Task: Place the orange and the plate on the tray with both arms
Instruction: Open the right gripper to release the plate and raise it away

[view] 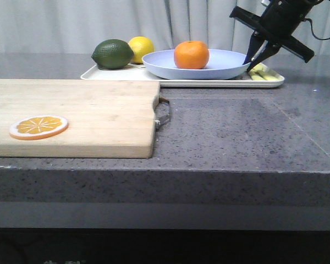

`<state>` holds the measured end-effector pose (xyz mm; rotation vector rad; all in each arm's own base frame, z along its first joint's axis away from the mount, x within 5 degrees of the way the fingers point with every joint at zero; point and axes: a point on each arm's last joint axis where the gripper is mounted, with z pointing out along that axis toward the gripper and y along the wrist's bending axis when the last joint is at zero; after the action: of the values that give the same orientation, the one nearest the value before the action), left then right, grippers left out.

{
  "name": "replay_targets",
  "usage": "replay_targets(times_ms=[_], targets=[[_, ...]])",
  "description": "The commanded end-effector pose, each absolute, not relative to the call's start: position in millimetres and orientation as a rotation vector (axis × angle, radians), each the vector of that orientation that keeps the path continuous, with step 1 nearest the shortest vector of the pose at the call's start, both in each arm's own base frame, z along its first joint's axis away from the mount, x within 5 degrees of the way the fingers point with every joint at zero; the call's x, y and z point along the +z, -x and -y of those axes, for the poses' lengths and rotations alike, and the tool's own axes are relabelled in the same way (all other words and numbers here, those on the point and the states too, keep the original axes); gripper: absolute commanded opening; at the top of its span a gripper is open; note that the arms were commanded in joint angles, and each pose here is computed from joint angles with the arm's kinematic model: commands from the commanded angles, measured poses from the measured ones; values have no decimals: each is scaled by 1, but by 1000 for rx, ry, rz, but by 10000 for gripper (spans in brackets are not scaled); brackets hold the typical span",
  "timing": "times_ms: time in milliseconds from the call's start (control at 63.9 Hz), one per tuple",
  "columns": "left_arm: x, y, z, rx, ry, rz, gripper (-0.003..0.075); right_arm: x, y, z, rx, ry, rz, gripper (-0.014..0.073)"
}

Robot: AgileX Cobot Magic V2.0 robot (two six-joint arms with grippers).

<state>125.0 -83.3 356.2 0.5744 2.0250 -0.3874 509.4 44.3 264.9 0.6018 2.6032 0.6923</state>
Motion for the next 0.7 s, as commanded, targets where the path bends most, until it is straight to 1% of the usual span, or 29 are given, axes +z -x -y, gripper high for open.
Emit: replay_targets(times_ms=[0,47,172,266,422,688], targets=[[372,-126,84,-416,-533,-1927,631,320,-501,-48,765,-540,-2438,22],[372,-126,84,-416,-533,-1927,631,320,-501,-48,764,-536,-2438,84],[372,-126,84,-416,-533,-1927,631,320,-500,-48,763,-529,-2443,312],[372,-126,84,-415,-535,-1926,631,322,-498,-48,762,-521,-2449,424],[372,-126,84,-415,-535,-1926,631,335,-489,-48,732,-452,-2464,431],[372,-126,84,-415,-535,-1926,631,382,-459,-47,675,-264,-2437,431]])
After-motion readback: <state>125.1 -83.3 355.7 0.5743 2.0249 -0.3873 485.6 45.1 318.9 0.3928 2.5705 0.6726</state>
